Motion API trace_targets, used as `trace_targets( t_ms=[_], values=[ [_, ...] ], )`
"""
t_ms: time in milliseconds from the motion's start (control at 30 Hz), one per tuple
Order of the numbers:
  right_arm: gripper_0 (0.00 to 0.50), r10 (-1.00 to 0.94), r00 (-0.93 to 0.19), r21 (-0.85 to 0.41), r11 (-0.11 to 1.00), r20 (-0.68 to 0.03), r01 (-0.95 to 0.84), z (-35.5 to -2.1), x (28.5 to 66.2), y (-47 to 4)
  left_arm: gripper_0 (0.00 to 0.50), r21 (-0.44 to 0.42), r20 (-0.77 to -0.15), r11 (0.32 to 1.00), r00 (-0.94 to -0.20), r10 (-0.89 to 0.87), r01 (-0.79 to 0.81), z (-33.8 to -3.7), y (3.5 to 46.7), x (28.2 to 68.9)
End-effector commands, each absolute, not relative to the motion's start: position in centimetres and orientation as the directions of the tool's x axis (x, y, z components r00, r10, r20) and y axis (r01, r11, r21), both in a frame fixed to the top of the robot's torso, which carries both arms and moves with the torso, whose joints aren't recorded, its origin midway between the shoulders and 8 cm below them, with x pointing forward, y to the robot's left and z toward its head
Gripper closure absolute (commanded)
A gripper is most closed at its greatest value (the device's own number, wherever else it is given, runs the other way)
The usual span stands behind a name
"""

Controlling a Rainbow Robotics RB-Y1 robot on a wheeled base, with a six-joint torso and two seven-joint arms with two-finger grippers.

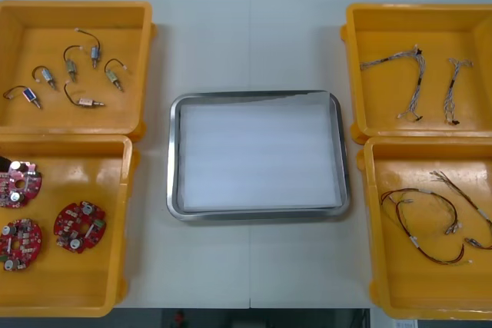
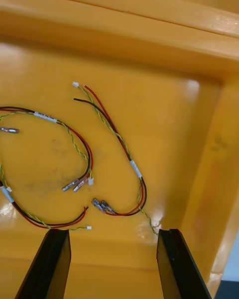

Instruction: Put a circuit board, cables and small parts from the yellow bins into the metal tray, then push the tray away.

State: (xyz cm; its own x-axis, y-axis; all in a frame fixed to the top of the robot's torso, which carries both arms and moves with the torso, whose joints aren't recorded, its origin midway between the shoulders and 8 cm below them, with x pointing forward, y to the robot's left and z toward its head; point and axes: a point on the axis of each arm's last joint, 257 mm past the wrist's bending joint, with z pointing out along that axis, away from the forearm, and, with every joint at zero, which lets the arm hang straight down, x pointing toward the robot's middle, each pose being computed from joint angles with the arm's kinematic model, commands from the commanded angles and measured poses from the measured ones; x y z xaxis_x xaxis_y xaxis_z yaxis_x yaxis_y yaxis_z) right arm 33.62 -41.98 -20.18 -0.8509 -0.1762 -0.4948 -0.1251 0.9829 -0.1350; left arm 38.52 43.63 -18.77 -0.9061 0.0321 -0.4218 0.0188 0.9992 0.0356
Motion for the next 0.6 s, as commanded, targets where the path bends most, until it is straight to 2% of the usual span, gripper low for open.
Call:
trace_targets(
  t_ms=[33,600],
  values=[
    [0.0,-0.255,-0.832,-0.177,0.966,-0.493,-0.191,-20.5,34.1,-44.3,0.0,0.017,-0.43,0.998,-0.902,-0.044,-0.057,-20.5,43.5,37.8],
    [0.0,-0.37,-0.81,-0.224,0.928,-0.455,-0.298,-26.7,35.9,-45.8,0.0,0.025,-0.42,0.995,-0.904,-0.075,-0.094,-24.1,43.6,37.1]
  ],
)
